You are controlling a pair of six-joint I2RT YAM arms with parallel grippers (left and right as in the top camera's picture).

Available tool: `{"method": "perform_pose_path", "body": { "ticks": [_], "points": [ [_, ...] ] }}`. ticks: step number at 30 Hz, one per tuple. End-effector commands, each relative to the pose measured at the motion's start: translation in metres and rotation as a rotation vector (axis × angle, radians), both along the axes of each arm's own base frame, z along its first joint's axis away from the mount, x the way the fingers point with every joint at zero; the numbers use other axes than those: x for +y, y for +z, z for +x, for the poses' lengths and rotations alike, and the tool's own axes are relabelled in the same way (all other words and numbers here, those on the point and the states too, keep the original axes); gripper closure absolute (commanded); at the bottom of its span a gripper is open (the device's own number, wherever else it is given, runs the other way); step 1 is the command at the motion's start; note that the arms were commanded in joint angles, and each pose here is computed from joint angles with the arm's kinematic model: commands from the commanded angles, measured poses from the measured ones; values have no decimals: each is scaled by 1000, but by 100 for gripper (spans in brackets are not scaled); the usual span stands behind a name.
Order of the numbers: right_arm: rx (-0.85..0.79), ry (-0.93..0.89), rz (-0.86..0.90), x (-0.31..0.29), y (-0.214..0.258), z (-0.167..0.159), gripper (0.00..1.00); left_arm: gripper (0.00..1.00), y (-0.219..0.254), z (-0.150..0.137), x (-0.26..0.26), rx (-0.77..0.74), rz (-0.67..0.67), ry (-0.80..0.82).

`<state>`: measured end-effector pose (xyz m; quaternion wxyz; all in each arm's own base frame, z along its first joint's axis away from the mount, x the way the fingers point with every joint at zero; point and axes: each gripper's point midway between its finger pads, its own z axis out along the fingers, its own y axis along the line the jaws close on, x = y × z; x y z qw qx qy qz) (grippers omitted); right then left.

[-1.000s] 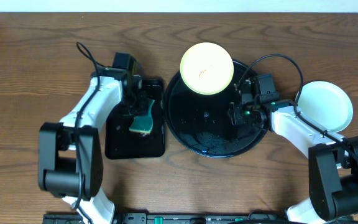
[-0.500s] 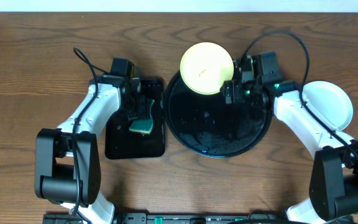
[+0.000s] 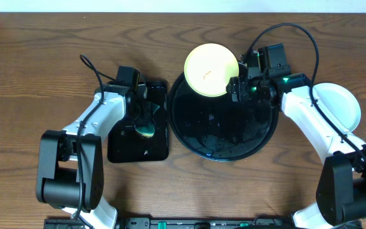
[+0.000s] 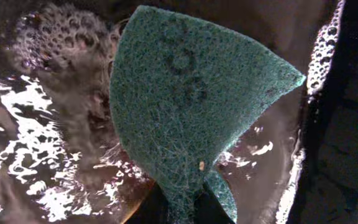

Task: Clean dirty plates on tray and stack at the side

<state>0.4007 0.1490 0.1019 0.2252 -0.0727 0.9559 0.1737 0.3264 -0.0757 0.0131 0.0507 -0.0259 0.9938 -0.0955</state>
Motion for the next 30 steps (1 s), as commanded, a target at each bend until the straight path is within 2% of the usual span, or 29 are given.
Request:
{"method": "perform_pose_path", "body": {
  "ticks": [1, 3, 4, 5, 7, 17, 30],
  "points": [
    [-15, 14, -3, 3, 6, 1, 29, 93, -2, -4, 10, 29, 49, 8],
    [-19, 21, -7, 3, 6, 1, 29, 90, 4, -1, 12, 30, 68, 9],
    [-26, 27, -13, 3, 7, 2, 29, 67, 8, 0, 12, 30, 68, 9],
    [-31, 27, -21, 2, 7, 3, 28, 55, 12, 2, 12, 29, 67, 9],
    [-38, 15, -38, -2, 6, 5, 25, 44, 20, 7, 11, 22, 66, 9],
    [-49, 13, -39, -2, 7, 7, 25, 44, 27, 12, 7, 9, 47, 8],
    [-49, 13, -39, -2, 7, 7, 25, 45, 6, -6, 4, 52, 21, 11]
  ]
}}
